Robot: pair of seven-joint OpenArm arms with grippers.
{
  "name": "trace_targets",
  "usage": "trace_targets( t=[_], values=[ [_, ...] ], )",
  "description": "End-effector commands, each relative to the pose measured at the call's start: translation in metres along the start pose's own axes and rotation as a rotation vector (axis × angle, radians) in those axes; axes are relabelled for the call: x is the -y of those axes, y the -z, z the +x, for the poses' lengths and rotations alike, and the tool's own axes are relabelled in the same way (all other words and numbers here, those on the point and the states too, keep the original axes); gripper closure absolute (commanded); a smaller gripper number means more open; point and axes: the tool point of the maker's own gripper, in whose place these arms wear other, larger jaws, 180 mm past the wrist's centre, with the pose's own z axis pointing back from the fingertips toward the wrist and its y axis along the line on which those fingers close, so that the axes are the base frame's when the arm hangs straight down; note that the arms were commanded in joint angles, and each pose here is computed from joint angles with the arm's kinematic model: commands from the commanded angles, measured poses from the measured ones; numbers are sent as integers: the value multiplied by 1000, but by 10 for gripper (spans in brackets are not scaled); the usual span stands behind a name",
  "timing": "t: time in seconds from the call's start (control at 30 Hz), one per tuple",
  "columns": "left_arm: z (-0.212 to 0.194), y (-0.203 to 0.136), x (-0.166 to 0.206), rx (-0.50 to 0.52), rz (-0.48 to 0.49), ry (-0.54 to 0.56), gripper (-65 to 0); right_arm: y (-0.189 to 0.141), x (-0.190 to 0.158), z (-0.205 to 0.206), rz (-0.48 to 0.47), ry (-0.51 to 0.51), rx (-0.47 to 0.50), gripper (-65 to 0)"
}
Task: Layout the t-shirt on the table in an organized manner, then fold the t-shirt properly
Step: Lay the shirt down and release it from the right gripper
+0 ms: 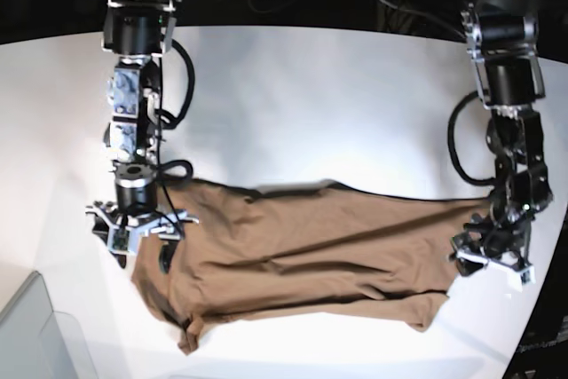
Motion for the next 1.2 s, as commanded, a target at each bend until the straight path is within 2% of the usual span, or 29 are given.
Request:
trace_targets(
  t=[0.0,0.2,0.4,0.57,0.7,0.87,0.97,1.0,1.07,1.17],
  values=[
    [23,-5,-15,66,32,-9,-367,-1,6,12,-7,-8,41,-448],
    [-33,3,-50,-68,102,-51,-367,-31,10,-14,-9,-23,-11,-448],
    [-53,12,-63,-59,136,-70,-367,-49,8,-33,-8,-18,-58,-448],
    [-74,15,-70,-107,155,-79,-366,-62,8,-49,-7,-23,-98,-448],
    [-104,20,-62,-187,142,-4,-366,-71,8,-59,-5,-24,-126,-448],
    [-122,25,-51,-179,117,80,-365,-76,8,-65,-5,-22,-141,-448],
    [-128,25,-48,-193,111,87,-363,-80,9,-69,-5,-24,-151,-448],
    [-129,25,-47,-195,110,86,-347,-81,9,-71,-5,-25,-156,-448],
    [-128,25,-47,-190,111,88,-276,-82,9,-72,-4,-25,-159,-448],
    [-126,25,-50,-185,115,89,-95,-84,9,-76,-4,-26,-173,-448]
  ],
)
